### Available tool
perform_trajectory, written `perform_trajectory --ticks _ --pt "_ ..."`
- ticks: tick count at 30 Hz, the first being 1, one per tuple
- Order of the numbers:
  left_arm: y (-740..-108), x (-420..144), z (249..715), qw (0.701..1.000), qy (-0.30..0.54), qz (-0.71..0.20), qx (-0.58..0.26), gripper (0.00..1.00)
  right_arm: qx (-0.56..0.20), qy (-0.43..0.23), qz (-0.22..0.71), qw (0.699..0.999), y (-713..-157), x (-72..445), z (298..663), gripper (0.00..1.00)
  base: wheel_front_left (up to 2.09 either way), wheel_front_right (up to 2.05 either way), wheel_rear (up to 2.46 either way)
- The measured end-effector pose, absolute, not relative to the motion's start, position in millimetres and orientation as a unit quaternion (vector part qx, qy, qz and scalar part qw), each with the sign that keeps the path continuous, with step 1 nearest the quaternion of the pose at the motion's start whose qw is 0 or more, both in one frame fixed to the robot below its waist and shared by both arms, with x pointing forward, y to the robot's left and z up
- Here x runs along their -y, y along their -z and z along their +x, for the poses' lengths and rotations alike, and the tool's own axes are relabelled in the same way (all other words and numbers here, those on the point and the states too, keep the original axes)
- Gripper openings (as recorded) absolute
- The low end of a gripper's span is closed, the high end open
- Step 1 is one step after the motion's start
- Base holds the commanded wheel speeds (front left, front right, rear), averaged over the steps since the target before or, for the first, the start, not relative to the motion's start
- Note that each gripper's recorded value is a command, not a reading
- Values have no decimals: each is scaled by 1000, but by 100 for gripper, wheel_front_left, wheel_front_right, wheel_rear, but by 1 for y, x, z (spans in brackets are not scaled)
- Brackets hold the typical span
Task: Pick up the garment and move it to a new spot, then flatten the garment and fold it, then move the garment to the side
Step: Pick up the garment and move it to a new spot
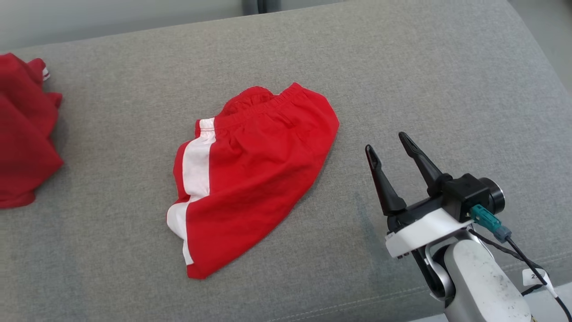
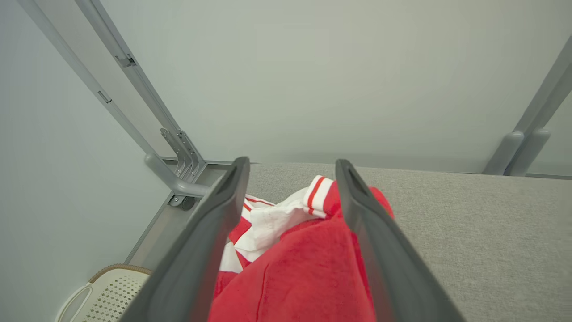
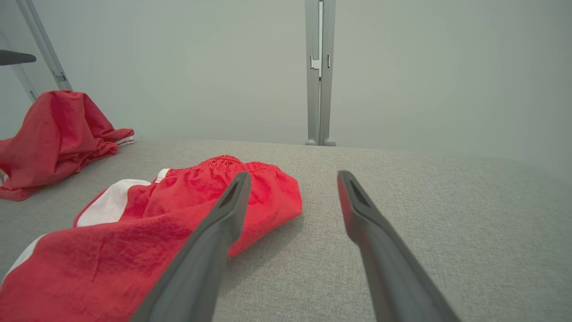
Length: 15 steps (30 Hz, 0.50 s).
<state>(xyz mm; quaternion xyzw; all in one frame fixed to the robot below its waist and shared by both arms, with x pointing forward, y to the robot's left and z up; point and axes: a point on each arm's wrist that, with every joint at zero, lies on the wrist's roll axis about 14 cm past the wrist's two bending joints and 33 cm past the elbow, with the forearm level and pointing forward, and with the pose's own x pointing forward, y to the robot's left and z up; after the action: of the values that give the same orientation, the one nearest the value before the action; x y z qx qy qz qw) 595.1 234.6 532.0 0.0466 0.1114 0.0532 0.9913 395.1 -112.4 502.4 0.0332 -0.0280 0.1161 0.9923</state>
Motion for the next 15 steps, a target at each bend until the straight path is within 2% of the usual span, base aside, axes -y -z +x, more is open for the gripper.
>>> perform_trajectory --ticks 8,15 --pt "-557 -178 573 998 25 13 -53 100 45 -137 35 989 -515 98 396 100 0 0 0" --pt "-524 -151 527 995 58 -34 -78 100 52 -153 35 986 -521 87 387 100 0 0 0"
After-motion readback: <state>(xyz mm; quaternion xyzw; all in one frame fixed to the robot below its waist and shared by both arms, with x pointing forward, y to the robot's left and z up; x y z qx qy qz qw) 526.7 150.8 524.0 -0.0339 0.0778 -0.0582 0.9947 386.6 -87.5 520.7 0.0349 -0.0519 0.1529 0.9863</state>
